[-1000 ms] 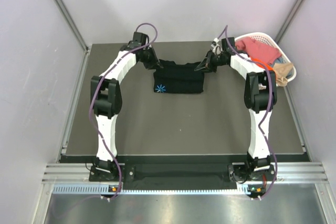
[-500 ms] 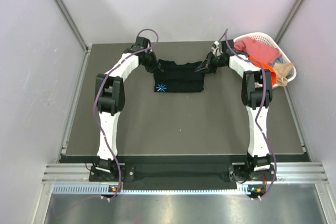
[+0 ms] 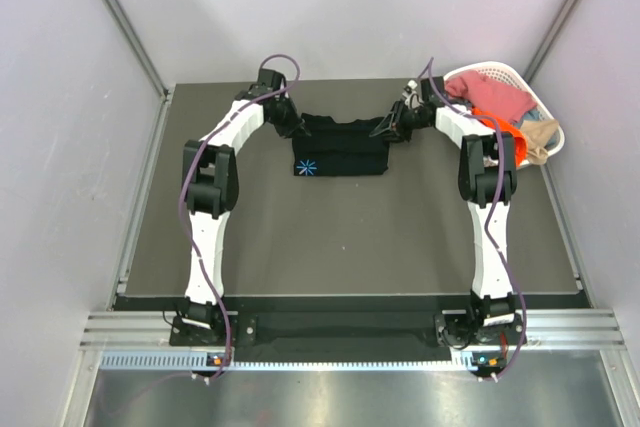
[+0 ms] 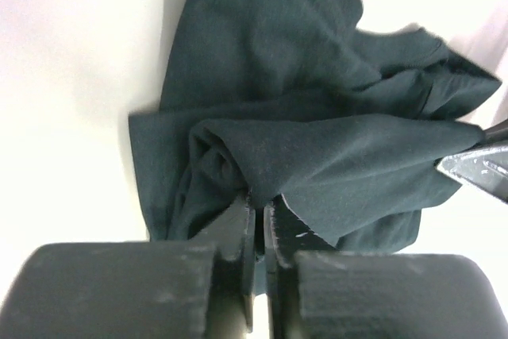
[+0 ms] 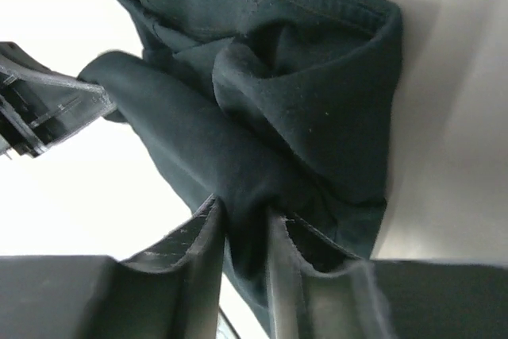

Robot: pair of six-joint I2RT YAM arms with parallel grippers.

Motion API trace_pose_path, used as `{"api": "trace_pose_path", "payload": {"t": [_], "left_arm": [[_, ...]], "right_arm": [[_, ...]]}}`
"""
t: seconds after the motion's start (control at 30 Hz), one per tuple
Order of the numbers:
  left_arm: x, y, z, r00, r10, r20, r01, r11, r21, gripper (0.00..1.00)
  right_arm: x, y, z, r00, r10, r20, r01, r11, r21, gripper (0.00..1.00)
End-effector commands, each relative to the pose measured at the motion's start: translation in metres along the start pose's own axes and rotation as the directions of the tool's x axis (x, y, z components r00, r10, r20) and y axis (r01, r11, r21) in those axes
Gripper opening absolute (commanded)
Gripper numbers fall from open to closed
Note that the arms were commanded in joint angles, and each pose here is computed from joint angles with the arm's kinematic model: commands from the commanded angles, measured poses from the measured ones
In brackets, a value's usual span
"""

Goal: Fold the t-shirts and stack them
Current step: Fold the tshirt

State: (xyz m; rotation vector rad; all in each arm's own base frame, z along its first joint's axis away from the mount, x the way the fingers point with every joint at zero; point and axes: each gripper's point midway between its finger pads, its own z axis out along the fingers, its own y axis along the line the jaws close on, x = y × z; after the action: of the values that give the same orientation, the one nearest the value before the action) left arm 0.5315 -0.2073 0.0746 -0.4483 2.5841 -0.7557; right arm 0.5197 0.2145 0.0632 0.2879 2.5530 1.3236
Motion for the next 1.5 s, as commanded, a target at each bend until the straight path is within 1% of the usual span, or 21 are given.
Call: {"api": "trace_pose_path", "payload": {"t": [0.0,0.03,0.07,0.13,0.17,0.2,0.27,0.33,0.37,0.5,0.53,0.57,0.6,0.63,0.7,0.83,1.0,1.13,1.2,1.33,1.47], "left_arm": [[-0.031,0.002,-0.008,0.998,-0.016,0.063,0.016,1.0,-0.004,0.12],[-0.035,-0.002,-0.012,0.997,-0.006,0.076,0.006,1.0,0.002,0.21],[-0.04,-0.005,-0.015,0.995,0.004,0.099,-0.005,1.0,0.006,0.24],[-0.05,-0.014,-0.031,0.988,0.037,0.148,-0.038,0.999,0.003,0.31],[-0.054,-0.014,-0.038,0.985,0.049,0.165,-0.048,0.999,-0.008,0.33],[-0.056,-0.016,-0.045,0.982,0.061,0.179,-0.059,0.998,-0.017,0.35],[-0.061,-0.021,-0.067,0.972,0.106,0.208,-0.1,0.994,-0.04,0.38],[-0.059,-0.024,-0.079,0.967,0.127,0.22,-0.119,0.992,-0.05,0.4],[-0.052,-0.017,-0.079,0.97,0.128,0.206,-0.116,0.991,-0.066,0.4],[-0.03,-0.026,-0.106,0.964,0.167,0.209,-0.154,0.985,-0.075,0.39],[-0.02,-0.03,-0.107,0.961,0.19,0.203,-0.177,0.981,-0.081,0.39],[-0.007,-0.024,-0.103,0.964,0.196,0.178,-0.181,0.979,-0.096,0.39],[0.002,-0.033,-0.11,0.962,0.207,0.18,-0.196,0.977,-0.081,0.37],[0.015,-0.03,-0.107,0.966,0.204,0.158,-0.195,0.978,-0.072,0.37],[0.033,-0.03,-0.098,0.974,0.19,0.121,-0.184,0.981,-0.055,0.36],[0.059,-0.016,-0.078,0.989,0.139,0.044,-0.138,0.99,-0.043,0.34],[0.055,-0.007,-0.067,0.986,0.165,0.037,-0.162,0.984,-0.067,0.36],[0.05,-0.001,-0.066,0.982,0.19,0.016,-0.187,0.976,-0.111,0.37],[0.051,0.005,-0.067,0.981,0.194,0.001,-0.192,0.974,-0.122,0.39],[0.06,0.022,-0.069,0.982,0.184,-0.046,-0.188,0.973,-0.13,0.44],[0.062,0.033,-0.065,0.982,0.174,-0.068,-0.18,0.979,-0.1,0.47]], "right_arm": [[-0.025,0.011,-0.012,0.997,-0.036,0.061,0.037,0.999,-0.015,0.29],[-0.03,0.016,-0.015,0.996,-0.047,0.077,0.048,0.999,-0.015,0.32],[-0.034,0.02,-0.018,0.994,-0.063,0.085,0.064,0.998,-0.015,0.4],[-0.044,0.032,-0.029,0.99,-0.084,0.111,0.084,0.996,0.009,0.46],[-0.049,0.034,-0.035,0.988,-0.1,0.121,0.098,0.995,0.023,0.55],[-0.047,0.034,-0.041,0.99,-0.084,0.112,0.08,0.996,0.045,0.59],[-0.055,0.041,-0.059,0.983,-0.113,0.146,0.099,0.99,0.098,0.66],[-0.052,0.042,-0.069,0.979,-0.137,0.153,0.116,0.984,0.137,0.68],[-0.047,0.053,-0.077,0.972,-0.177,0.155,0.154,0.977,0.145,0.69],[-0.013,0.057,-0.08,0.961,-0.259,0.095,0.229,0.941,0.251,0.7],[-0.005,0.046,-0.081,0.961,-0.264,0.08,0.226,0.921,0.318,0.7],[0.006,0.059,-0.081,0.945,-0.32,0.066,0.28,0.897,0.341,0.71],[0.01,0.051,-0.081,0.938,-0.342,0.058,0.289,0.864,0.411,0.72],[0.021,0.062,-0.076,0.924,-0.379,0.044,0.327,0.846,0.422,0.73],[0.029,0.06,-0.068,0.918,-0.395,0.037,0.334,0.819,0.467,0.74],[0.048,0.071,-0.044,0.92,-0.391,0.028,0.334,0.82,0.466,0.75],[0.062,0.07,-0.028,0.917,-0.399,-0.006,0.364,0.83,0.421,0.73],[0.06,0.057,-0.039,0.905,-0.426,-0.014,0.388,0.81,0.439,0.71],[0.063,0.046,-0.046,0.912,-0.409,-0.021,0.373,0.811,0.451,0.7],[0.061,0.033,-0.069,0.924,-0.383,0.005,0.345,0.838,0.424,0.73],[0.064,0.026,-0.069,0.927,-0.374,0.011,0.347,0.87,0.35,0.75]]}}
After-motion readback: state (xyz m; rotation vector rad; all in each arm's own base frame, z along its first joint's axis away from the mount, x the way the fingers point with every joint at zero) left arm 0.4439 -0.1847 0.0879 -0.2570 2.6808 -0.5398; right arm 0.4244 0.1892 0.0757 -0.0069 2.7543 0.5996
